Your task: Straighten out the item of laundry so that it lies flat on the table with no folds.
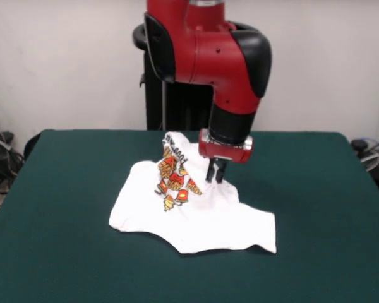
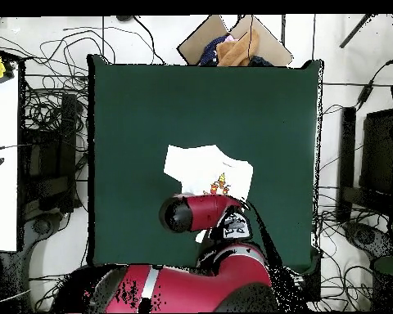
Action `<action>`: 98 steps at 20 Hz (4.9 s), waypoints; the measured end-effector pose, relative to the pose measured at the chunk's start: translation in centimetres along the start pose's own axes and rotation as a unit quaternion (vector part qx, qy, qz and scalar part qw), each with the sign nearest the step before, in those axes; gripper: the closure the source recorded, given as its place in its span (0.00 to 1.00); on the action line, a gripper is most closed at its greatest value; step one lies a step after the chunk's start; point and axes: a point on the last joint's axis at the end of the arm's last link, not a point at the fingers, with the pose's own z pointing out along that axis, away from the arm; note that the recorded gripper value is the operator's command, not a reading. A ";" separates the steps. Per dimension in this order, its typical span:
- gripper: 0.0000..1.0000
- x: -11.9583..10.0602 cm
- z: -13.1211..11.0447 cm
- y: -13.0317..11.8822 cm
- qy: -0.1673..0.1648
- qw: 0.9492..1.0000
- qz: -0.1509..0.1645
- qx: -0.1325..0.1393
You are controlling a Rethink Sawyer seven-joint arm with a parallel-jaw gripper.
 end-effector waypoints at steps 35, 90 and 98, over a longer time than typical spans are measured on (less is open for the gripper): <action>1.00 14.0 -0.6 5.4 -0.078 0.995 0.049 -0.029; 0.00 6.7 -0.7 -4.1 -0.104 0.985 0.137 -0.028; 0.00 6.6 1.9 -5.3 -0.105 0.989 0.101 -0.022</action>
